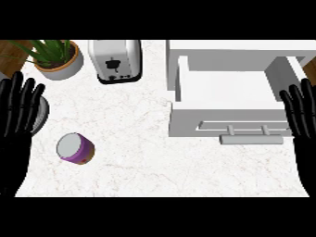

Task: Pick up the can, place it into the drawer and close the drawer

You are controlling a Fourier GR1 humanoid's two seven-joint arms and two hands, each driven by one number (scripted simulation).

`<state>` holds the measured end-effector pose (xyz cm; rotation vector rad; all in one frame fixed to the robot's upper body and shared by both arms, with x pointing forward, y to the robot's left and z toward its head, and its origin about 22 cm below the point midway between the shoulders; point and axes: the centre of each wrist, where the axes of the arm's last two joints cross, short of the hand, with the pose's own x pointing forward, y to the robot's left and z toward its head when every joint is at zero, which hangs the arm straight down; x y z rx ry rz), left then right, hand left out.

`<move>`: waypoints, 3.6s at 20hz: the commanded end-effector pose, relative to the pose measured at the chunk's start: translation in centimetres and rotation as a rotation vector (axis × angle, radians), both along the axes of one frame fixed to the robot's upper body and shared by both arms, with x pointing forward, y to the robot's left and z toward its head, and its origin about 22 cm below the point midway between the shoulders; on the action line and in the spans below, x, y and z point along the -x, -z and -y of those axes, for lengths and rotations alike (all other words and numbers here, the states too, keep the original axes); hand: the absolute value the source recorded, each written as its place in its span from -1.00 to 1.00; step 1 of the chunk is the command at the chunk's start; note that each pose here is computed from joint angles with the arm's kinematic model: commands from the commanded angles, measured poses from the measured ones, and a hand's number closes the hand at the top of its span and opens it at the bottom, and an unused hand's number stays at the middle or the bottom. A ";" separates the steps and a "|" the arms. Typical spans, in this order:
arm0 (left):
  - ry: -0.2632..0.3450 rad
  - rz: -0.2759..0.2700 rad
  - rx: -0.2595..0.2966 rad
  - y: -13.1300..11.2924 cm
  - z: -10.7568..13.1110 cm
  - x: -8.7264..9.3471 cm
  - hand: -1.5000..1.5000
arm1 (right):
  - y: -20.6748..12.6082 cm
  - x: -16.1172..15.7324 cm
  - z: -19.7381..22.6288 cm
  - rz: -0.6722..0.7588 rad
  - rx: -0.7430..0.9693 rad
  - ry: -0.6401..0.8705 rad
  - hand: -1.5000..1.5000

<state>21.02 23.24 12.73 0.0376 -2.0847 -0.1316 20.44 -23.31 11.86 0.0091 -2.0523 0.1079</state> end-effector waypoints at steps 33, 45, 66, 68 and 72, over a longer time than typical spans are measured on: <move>-0.279 -0.413 0.223 -1.1 -4.6 11.3 -1.00 | 1.3 7.7 10.7 -0.243 -0.055 0.258 -1.00; -0.214 -0.487 0.338 -0.2 -2.7 6.0 -1.00 | 2.5 10.1 11.5 -0.254 -0.052 0.263 -1.00; -0.306 -0.604 0.318 9.3 -4.8 1.2 -1.00 | 2.2 12.5 15.4 -0.250 -0.038 0.254 -1.00; -0.337 -0.574 0.305 11.1 -4.6 3.2 -1.00 | 3.4 13.3 15.3 -0.259 -0.053 0.257 -1.00; -0.392 -0.563 0.324 14.5 -4.7 1.5 -1.00 | 2.1 13.2 15.6 -0.269 -0.050 0.240 -1.00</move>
